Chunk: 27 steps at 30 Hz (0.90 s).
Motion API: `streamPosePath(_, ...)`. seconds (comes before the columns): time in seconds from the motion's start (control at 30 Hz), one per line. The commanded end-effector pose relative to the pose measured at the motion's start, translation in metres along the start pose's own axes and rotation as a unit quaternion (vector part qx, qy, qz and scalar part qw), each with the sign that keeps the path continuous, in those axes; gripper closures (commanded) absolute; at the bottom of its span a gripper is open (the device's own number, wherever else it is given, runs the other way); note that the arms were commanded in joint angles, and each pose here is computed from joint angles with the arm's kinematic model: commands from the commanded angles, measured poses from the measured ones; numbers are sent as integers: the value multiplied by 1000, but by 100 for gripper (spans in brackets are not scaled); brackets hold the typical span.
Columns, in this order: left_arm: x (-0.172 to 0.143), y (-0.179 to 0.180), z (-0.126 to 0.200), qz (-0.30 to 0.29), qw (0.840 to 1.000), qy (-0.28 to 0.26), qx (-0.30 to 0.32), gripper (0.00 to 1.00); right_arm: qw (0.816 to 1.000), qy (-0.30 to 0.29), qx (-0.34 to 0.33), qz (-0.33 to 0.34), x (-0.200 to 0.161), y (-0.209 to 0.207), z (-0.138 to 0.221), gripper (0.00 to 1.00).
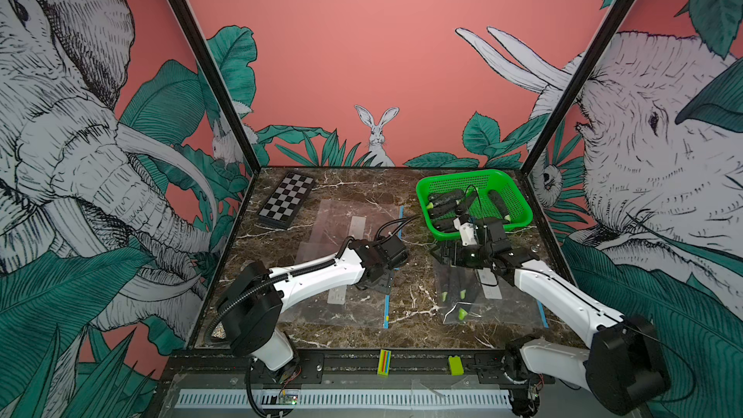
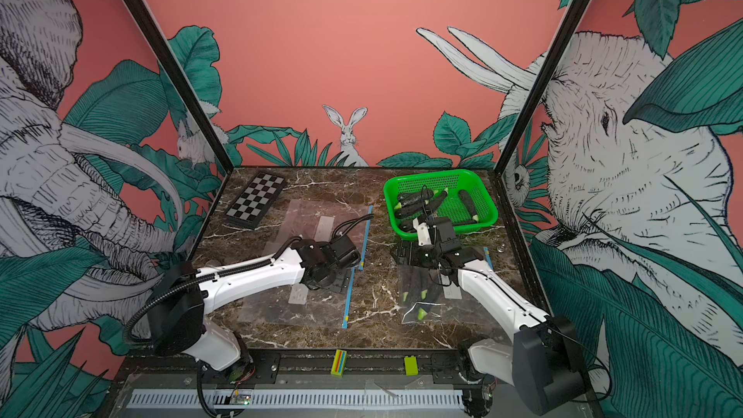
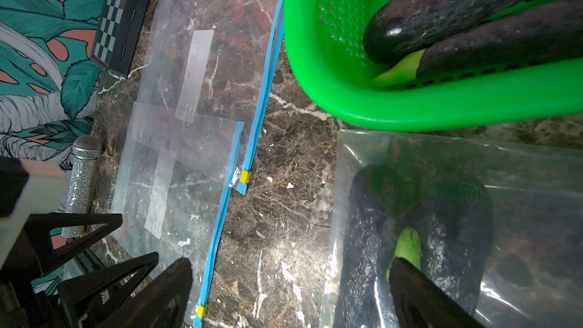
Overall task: Place the eggplant in a zip-top bag and seal the zipper
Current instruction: Open the zipper of the food storage bag at the center of the board.
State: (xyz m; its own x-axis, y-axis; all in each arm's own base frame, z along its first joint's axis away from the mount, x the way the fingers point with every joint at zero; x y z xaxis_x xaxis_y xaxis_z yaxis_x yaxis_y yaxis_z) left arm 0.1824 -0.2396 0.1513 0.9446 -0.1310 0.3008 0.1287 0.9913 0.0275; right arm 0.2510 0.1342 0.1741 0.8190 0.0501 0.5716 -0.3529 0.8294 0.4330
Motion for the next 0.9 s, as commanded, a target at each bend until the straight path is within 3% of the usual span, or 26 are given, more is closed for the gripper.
streamPosePath(0.0, 0, -7, -7, 9, 1000, -3, -7, 16, 1000, -10, 9, 6, 1, 2, -1, 5)
streamPosePath(0.33, 3, -33, -32, -11, 999, 13, -43, 21, 1000, -2, 1, 11, -4, 0, -1, 6)
streamPosePath(0.87, 4, -38, -51, -36, 999, 22, -19, 37, 1000, 8, -15, 14, -12, -4, 1, 7)
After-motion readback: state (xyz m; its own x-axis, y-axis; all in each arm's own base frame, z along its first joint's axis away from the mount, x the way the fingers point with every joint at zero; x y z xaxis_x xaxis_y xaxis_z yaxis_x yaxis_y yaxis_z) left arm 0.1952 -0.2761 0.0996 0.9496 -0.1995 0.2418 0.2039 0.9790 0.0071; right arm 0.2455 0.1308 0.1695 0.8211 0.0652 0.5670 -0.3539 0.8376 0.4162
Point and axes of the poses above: each gripper's point midway between its finger pads, its own z axis back along the fingers, its own y axis along the line the jaws close on, x = y × z, the point moved 7 cm from there along z, back along the fingers, and after that the axes turned 9 degrees about z, right-handed, at the moved point
